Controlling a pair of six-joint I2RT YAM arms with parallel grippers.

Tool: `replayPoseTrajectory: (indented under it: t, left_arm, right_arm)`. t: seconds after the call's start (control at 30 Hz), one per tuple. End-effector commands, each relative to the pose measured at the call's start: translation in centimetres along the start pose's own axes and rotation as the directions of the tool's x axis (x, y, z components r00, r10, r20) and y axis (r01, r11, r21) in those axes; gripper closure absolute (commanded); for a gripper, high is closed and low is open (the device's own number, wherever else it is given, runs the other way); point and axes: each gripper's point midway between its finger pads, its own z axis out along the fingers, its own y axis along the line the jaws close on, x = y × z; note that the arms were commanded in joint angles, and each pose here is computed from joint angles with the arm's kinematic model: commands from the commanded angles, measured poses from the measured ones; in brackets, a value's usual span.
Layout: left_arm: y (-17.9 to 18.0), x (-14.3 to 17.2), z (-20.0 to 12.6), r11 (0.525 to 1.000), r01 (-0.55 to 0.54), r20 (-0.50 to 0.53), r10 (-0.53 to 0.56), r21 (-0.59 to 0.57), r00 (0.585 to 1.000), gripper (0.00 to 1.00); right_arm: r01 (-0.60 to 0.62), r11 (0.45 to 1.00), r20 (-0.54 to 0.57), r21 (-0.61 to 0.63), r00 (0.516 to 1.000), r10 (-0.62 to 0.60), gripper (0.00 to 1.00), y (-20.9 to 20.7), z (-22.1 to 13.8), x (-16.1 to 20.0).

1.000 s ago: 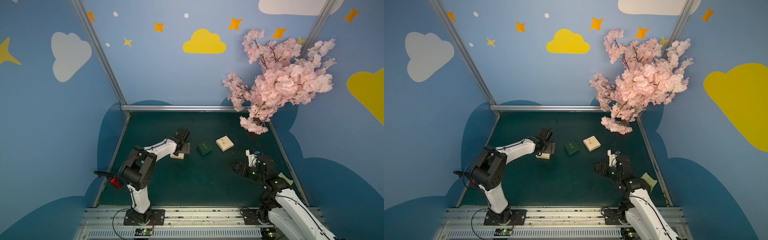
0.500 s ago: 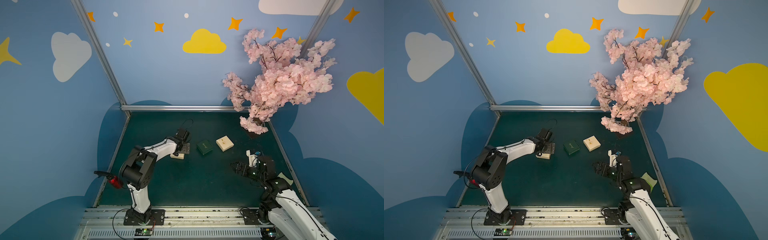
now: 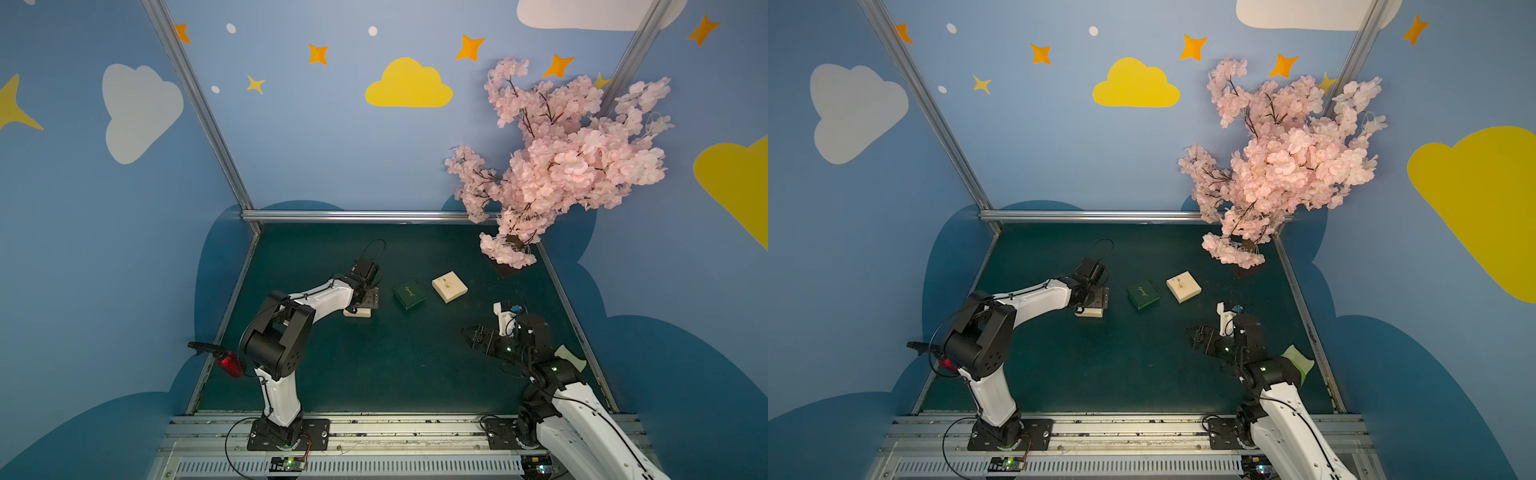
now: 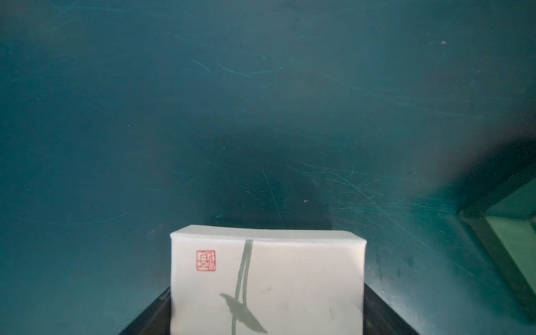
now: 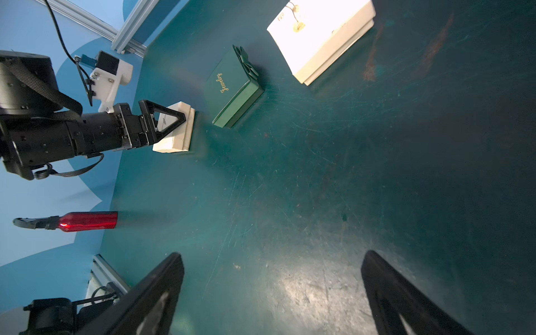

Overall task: Take the rings out of the lift-off lid box
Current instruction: Pick up the jewelry box from the center of the board, then open the lid on the jewelry box.

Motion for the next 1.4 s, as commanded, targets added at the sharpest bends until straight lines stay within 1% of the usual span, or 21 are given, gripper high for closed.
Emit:
replayPoseTrajectory:
  t: [0.0,0.1,0.3,0.37,0.5,0.6,0.73,0.9,1.03,1.1,1.27,1.3,1.37]
  left_arm:
    - [-1.6,0.5,-1.1,0.995,0.026,-0.01,-0.025,0.099,1.0,0.11]
    - [-2.1,0.9,-1.3,0.99,0.045,-0.022,-0.043,0.136,0.999,0.13]
    - [-2.4,1.6,-1.4,0.984,0.065,-0.035,-0.06,0.167,0.998,0.15]
    - [-3.0,1.7,-1.5,0.977,0.075,-0.041,-0.068,0.198,0.997,0.15]
    - [-4.4,2.1,-2.2,0.951,0.108,-0.059,-0.094,0.29,0.994,0.15]
    - [-5.8,2.3,-2.9,0.92,0.123,-0.078,-0.101,0.372,0.992,0.15]
    - [-7.3,2.4,-3.9,0.882,0.143,-0.095,-0.111,0.449,0.989,0.15]
    - [-8.4,2.5,-4.8,0.857,0.146,-0.092,-0.115,0.494,0.989,0.15]
    - [-9.4,3.0,-4.9,0.84,0.149,-0.102,-0.112,0.521,0.988,0.15]
    - [-9.8,3.3,-4.9,0.833,0.154,-0.11,-0.112,0.531,0.988,0.15]
    - [-10.5,3.9,-4.9,0.824,0.154,-0.121,-0.104,0.545,0.987,0.16]
    - [-10.7,4.0,-5.0,0.823,0.152,-0.122,-0.101,0.547,0.987,0.16]
    - [-11.0,4.1,-5.1,0.818,0.153,-0.126,-0.099,0.555,0.987,0.16]
  right_arm:
    - [-0.025,0.999,-0.029,-0.04,0.999,0.024,0.03,0.4,0.3,0.8]
    - [-0.033,0.996,-0.049,-0.077,0.998,0.03,0.03,1.0,0.8,1.1]
    - [-0.039,0.996,-0.069,-0.086,0.997,0.033,0.03,1.5,1.4,1.3]
    - [-0.046,0.994,-0.075,-0.099,0.996,0.039,0.03,1.9,1.6,1.4]
    - [-0.063,0.992,-0.087,-0.114,0.995,0.053,0.03,2.6,2.2,1.7]
    - [-0.07,0.989,-0.101,-0.13,0.993,0.057,0.03,3.3,3.0,2.0]
    - [-0.076,0.985,-0.14,-0.153,0.989,0.055,0.03,4.4,4.1,2.8]
    - [-0.067,0.981,-0.168,-0.182,0.985,0.036,0.04,6.0,5.5,3.4]
    - [-0.043,0.983,-0.192,-0.18,0.981,0.008,0.04,7.0,6.7,4.0]
    - [-0.034,0.984,-0.21,-0.175,0.978,-0.003,0.06,7.4,7.3,4.4]
    - [-0.069,0.986,-0.239,-0.15,0.97,0.031,0.07,7.2,8.8,4.8]
    - [-0.074,0.986,-0.244,-0.153,0.969,0.035,0.1,7.2,8.9,4.9]
    - [-0.084,0.983,-0.255,-0.16,0.966,0.041,0.19,7.4,9.4,5.1]
